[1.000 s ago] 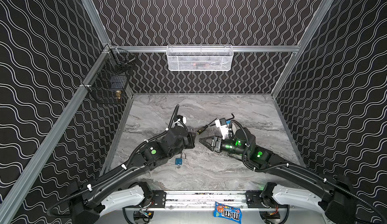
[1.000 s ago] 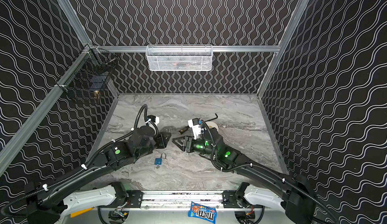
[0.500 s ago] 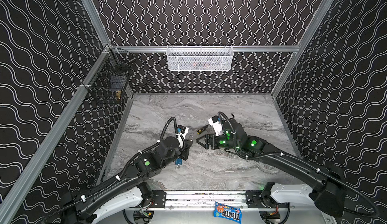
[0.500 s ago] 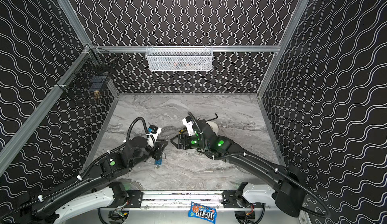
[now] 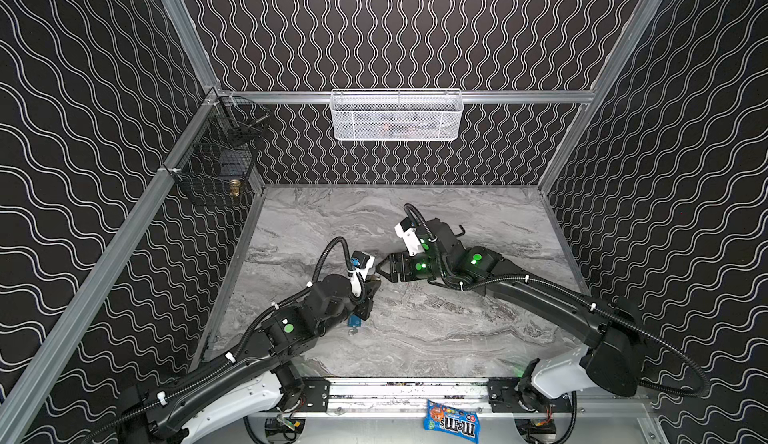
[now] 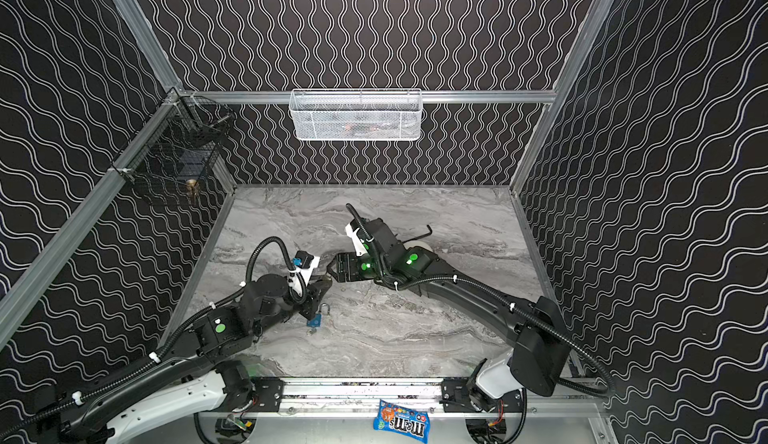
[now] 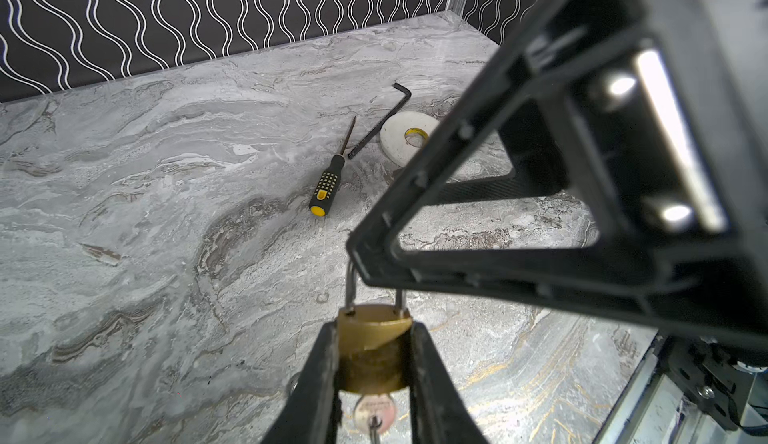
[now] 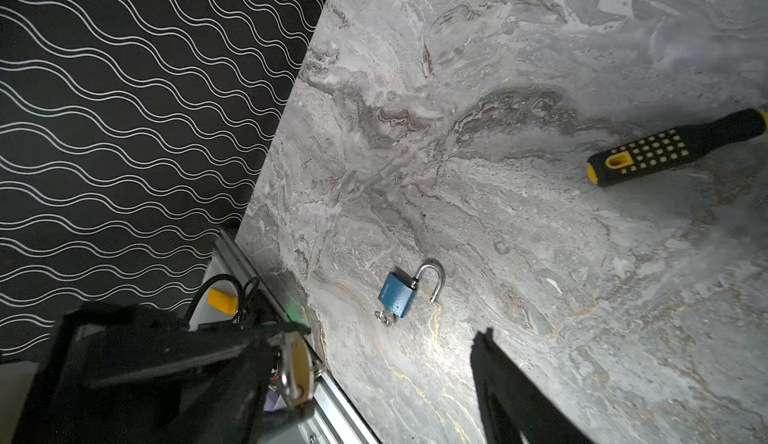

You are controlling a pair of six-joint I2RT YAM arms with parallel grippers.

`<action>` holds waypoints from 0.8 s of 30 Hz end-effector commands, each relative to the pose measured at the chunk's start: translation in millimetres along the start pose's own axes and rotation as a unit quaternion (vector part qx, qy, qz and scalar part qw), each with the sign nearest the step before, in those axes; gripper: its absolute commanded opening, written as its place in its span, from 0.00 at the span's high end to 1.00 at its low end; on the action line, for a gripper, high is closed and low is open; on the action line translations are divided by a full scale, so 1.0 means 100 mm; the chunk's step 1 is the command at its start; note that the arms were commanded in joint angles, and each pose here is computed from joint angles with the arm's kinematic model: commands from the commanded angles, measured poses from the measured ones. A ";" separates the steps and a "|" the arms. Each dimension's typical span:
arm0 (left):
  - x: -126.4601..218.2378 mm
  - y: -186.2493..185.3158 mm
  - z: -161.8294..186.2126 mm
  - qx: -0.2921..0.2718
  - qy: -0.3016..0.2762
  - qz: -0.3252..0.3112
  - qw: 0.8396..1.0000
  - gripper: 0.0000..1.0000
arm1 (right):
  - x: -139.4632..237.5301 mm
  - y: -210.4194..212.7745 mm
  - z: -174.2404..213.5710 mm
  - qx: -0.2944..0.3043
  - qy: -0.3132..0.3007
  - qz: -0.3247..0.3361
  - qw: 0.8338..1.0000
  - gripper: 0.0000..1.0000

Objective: Unlock with the key

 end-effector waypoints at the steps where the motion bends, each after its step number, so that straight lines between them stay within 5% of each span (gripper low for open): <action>1: 0.01 -0.01 -0.11 -0.012 -0.020 0.002 1.000 1.00 | 0.00 -0.07 -0.02 0.013 0.004 0.028 1.000 0.23; 24: -0.04 -0.05 -0.10 -0.016 -0.014 0.009 1.000 1.00 | -0.06 -0.26 -0.12 0.048 0.032 0.122 0.991 0.19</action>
Point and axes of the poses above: each gripper's point midway between its finger pads, its own x axis back along the fingers, its own y axis along the line the jaws close on, z = x × y, the point moved 1 cm from there along x, back along the fingers, and after that the axes turned 4 degrees about -x, right-handed, at the moved point
